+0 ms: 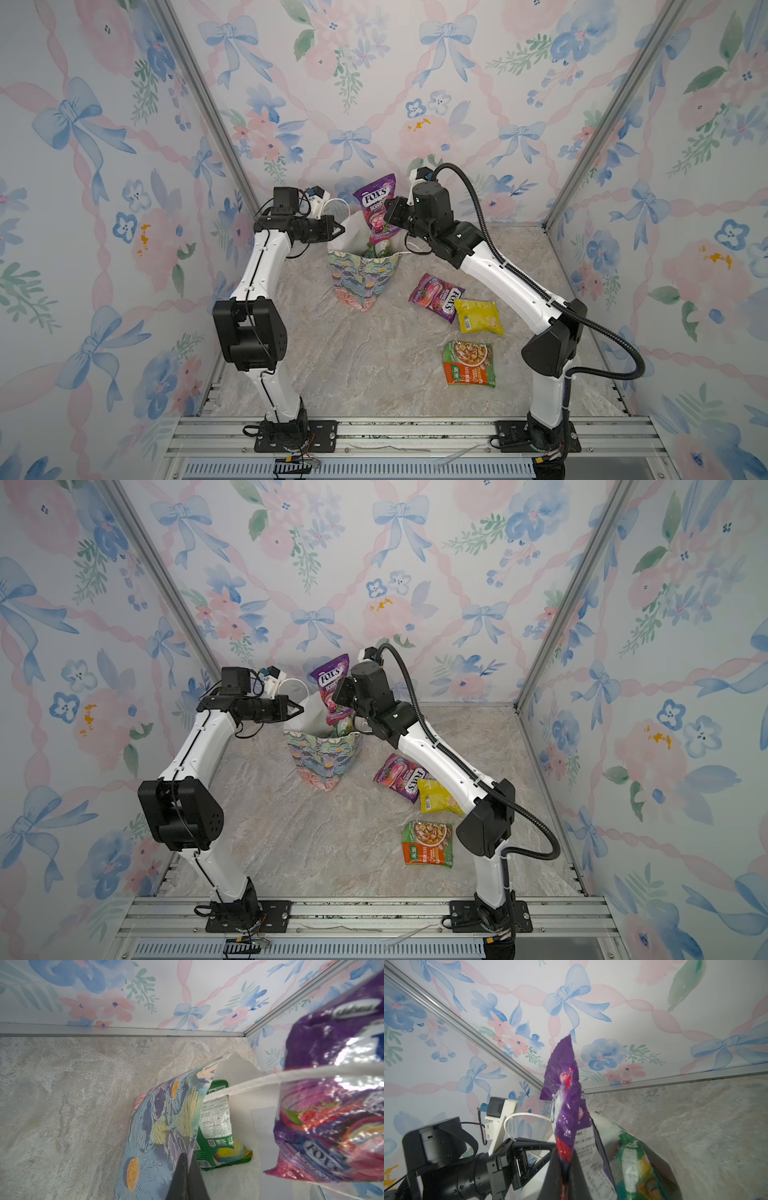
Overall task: Place the snacks into the paper bag
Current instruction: 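Lift the purple berries packet and carry it over the bag held by the left gripper, then lower the purple packet into the bag and open the right gripper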
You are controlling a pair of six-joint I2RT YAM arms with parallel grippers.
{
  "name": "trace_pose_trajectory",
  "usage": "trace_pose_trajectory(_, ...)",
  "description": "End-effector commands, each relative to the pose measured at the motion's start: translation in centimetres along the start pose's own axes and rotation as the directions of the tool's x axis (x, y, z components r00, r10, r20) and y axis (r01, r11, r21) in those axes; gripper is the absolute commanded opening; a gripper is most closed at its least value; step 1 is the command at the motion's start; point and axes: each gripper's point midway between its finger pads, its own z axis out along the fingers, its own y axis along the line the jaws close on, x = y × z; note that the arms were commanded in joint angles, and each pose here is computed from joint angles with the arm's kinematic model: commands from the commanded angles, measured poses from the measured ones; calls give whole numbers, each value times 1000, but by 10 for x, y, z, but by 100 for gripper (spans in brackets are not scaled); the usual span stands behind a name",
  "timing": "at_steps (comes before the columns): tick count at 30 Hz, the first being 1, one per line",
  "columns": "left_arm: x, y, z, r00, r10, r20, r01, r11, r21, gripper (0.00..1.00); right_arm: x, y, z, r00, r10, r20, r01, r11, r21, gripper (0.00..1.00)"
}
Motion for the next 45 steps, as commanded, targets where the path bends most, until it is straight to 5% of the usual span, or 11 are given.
trace_pose_trajectory(1, -4, -8, -10, 1000, 16, 19, -16, 1000, 15, 0, -14, 18, -15, 994, 71, 77, -66, 996, -60, 0)
trace_pose_trajectory(38, -5, -10, -12, 1000, 21, 23, -22, 1000, 15, 0, 55, -14, -2, 959, 284, 17, -283, 959, -30, 0)
trace_pose_trajectory(40, -5, -9, -12, 1000, 20, 23, -20, 1000, 14, 0, 53, -12, -2, 959, 283, 17, -282, 958, -40, 9)
trace_pose_trajectory(44, -5, -10, -12, 1000, 21, 23, -21, 1000, 15, 0, 39, -1, -10, 974, 225, 37, -223, 973, -60, 67)
trace_pose_trajectory(45, -5, -10, -12, 1000, 21, 23, -22, 1000, 16, 0, 34, 0, -12, 978, 204, 46, -202, 978, -54, 73)
